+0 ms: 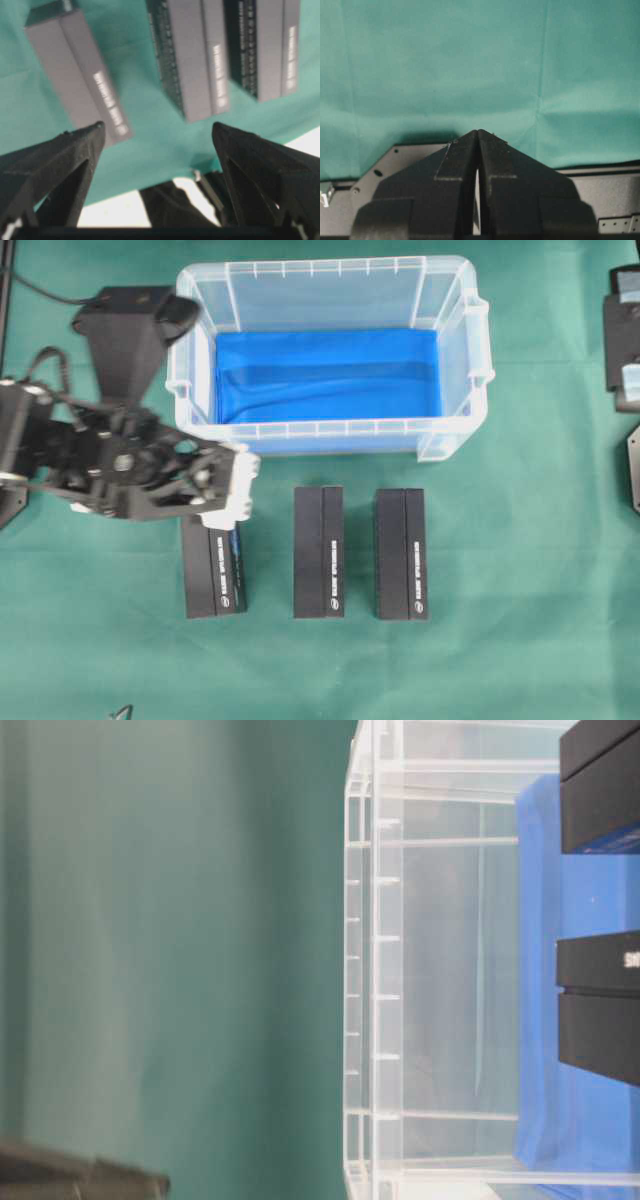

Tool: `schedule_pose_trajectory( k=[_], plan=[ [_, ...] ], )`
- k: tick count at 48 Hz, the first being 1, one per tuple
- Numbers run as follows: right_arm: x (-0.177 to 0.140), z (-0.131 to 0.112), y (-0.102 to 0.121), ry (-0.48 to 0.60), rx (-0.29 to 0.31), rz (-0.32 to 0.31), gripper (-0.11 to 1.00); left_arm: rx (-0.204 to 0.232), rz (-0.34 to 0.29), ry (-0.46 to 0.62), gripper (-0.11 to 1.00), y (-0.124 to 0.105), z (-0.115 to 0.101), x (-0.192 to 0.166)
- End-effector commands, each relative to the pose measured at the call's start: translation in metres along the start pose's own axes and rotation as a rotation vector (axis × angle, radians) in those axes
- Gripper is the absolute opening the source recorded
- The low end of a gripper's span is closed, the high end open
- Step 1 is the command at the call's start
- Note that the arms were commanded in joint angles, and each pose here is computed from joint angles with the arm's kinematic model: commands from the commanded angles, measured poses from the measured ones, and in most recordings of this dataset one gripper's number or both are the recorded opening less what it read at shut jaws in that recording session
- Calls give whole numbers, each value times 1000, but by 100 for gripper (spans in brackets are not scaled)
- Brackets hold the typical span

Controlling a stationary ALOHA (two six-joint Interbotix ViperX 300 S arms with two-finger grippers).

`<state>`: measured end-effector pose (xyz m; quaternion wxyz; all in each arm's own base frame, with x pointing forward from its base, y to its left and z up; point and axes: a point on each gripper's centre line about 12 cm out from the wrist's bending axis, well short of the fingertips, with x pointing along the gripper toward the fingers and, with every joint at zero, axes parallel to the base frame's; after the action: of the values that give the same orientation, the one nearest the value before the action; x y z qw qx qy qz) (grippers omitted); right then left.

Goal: Take the box out of the case with the left arm.

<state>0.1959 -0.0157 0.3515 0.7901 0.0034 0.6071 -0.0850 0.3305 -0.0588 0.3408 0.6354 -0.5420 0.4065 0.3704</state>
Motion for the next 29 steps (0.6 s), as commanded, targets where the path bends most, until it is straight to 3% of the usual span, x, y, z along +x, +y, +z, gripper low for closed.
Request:
schedule_pose_trajectory(
  k=[1, 16, 29],
  plan=[
    [-2, 2, 0, -9, 2, -2, 0, 5, -41, 8, 83, 12, -3, -15],
    [2, 0, 0, 6, -1, -4, 0, 28, -42, 20, 82, 49, -10, -24],
    [3, 0, 0, 7, 0, -4, 0, 12, -36, 3, 82, 56, -6, -25]
  ],
)
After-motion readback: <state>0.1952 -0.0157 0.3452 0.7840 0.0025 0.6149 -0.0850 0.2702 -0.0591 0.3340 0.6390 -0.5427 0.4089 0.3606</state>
